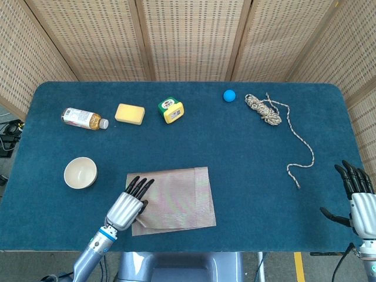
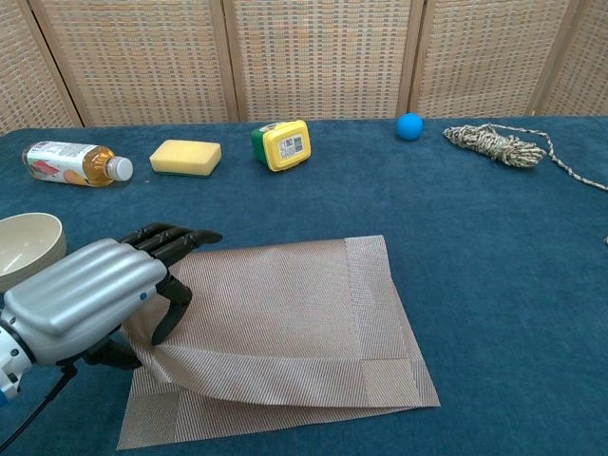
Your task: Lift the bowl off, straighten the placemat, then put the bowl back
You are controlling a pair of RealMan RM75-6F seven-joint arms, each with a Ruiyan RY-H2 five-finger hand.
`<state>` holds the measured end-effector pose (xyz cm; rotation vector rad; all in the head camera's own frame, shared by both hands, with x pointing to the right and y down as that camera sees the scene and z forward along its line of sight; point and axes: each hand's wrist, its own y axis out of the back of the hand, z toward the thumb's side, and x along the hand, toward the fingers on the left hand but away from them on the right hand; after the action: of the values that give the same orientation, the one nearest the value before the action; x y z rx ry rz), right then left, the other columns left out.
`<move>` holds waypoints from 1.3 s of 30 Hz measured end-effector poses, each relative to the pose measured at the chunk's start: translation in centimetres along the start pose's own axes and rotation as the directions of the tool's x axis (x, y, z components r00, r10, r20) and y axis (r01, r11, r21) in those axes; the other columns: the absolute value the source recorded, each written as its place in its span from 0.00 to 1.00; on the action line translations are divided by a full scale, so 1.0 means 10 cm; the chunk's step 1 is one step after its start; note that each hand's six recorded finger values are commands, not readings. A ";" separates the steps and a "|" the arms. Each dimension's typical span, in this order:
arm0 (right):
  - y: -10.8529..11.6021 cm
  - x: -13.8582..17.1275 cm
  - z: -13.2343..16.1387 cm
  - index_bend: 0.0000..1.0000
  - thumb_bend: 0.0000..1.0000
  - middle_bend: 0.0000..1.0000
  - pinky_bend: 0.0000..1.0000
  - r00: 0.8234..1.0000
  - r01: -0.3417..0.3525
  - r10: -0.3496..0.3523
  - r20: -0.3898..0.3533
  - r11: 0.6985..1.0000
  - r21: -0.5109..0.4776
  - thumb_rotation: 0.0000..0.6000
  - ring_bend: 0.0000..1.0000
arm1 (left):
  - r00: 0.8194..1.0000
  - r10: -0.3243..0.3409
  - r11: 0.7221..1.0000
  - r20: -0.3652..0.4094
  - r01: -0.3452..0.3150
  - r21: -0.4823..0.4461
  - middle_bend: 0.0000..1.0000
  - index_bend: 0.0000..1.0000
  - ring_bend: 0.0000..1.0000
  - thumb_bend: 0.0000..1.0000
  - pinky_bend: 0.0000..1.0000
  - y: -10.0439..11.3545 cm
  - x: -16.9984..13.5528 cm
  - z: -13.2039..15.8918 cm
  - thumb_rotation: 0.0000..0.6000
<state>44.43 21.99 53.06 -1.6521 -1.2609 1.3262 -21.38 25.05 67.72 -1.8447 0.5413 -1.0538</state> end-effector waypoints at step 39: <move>-0.06 -0.09 -0.13 0.02 0.10 0.00 0.00 0.998 -0.034 0.034 0.048 0.999 0.005 1.00 0.00 | 0.955 0.123 0.979 -0.271 -0.162 -0.124 0.00 0.66 0.00 0.57 0.00 1.20 0.84 -0.92 1.00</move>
<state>45.46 21.46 54.26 -1.6535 -1.2602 1.3966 -23.87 8.55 62.92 -1.7693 0.9167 -1.1932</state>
